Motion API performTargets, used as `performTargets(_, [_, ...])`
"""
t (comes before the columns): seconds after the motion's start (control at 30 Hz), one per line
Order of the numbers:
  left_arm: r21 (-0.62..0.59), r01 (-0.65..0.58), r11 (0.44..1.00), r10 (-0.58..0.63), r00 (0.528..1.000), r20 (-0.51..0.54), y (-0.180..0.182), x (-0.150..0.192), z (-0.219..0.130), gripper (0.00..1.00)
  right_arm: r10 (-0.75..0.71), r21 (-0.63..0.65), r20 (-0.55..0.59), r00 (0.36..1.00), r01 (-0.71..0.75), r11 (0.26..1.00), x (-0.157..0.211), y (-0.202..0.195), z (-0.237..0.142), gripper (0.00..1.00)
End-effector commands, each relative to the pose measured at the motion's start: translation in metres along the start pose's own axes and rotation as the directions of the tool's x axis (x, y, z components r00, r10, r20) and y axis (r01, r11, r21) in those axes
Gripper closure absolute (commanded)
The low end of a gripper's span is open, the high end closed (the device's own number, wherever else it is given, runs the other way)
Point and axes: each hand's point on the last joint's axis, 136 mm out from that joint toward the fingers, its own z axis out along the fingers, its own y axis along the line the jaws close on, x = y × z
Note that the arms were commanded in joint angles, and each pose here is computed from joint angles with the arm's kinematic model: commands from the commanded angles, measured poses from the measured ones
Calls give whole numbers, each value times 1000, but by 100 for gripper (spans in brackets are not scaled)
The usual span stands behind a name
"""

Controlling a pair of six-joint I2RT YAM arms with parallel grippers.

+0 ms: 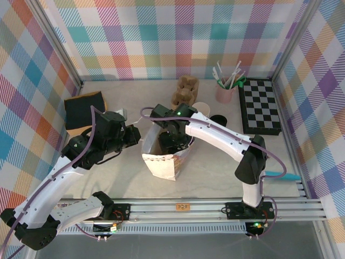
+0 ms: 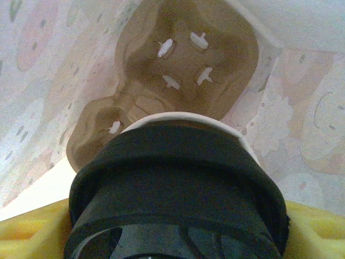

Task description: Pack the takeout coffee

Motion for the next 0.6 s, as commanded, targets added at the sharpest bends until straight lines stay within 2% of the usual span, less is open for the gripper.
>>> performTargets(0.0, [-17,-9,1000,9,1000,15,6,-2,-7,90,-8,10,1,1000,8,1000,-4,-3,3,36])
performTargets(0.23, [-19,-7,1000,7,1000,9,4,-3,-4,90,-35,-11,-22,999,35,999,10,-5,8,38])
performTargets(0.4, [8,1,1000,-1,1000,5,-4,-4,0,81,-56,-33,-26,998,55,998,16,-1,11,39])
performTargets(0.57, [18,-4,1000,4,1000,9,-9,-8,1,78,-52,-30,-22,998,51,998,14,-1,11,39])
